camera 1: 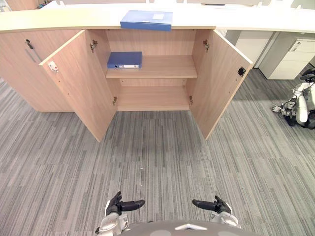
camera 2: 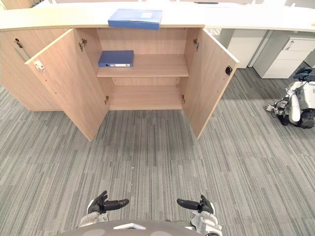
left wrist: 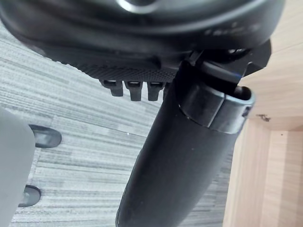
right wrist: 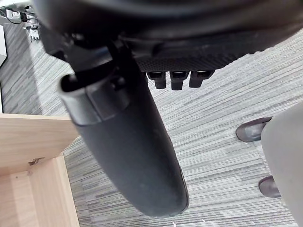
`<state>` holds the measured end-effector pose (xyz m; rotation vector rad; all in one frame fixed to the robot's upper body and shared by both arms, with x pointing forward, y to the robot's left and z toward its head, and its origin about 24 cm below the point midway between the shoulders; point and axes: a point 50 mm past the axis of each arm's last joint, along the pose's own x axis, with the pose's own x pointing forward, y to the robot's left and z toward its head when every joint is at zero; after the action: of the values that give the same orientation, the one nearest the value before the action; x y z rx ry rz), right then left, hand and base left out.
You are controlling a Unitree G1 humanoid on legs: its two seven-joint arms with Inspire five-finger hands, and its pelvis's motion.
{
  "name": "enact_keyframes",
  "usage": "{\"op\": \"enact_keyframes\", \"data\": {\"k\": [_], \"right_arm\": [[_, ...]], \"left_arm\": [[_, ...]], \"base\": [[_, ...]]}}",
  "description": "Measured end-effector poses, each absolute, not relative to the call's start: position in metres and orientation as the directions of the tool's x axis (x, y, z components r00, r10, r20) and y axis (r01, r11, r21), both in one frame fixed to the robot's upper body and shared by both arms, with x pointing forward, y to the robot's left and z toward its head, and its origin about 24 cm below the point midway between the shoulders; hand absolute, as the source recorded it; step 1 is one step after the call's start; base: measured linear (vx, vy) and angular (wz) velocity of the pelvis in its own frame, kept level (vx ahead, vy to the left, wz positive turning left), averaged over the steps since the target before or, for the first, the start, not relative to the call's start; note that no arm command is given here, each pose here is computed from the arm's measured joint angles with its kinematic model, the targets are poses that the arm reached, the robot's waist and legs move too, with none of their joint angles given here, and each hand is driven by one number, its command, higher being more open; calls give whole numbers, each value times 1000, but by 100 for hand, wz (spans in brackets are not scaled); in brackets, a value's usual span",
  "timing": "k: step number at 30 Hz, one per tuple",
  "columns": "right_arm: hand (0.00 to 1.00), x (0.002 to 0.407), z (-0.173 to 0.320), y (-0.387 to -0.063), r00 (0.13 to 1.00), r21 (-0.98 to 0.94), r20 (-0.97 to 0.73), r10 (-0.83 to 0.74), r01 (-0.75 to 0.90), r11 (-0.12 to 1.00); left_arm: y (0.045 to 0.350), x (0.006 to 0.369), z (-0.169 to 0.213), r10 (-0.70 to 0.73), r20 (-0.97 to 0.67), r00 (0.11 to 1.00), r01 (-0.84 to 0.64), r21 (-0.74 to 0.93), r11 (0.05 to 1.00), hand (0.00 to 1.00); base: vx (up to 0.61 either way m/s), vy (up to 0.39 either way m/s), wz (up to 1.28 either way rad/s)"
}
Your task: Walk over to the cabinet, pick up the folder, carry it to the office cabinet, place the folder inside the office cabinet, then close the office cabinet door
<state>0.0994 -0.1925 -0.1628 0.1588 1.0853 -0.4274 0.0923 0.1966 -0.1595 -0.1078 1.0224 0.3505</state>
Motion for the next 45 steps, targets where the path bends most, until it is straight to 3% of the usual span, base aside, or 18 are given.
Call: {"op": "enact_keyframes", "data": {"k": [34, 45], "right_arm": [[100, 102, -163, -192, 386, -73, -891, -237, 394, 916], [100, 134, -149, -203, 503, -51, -825, -259, 391, 919]], "left_arm": [[200, 101, -157, 217, -842, 494, -288, 77, 955, 100], [205, 108, -155, 229, -838, 495, -279, 97, 956, 100]], "base": [[26, 9, -6], [276, 67, 16]]}}
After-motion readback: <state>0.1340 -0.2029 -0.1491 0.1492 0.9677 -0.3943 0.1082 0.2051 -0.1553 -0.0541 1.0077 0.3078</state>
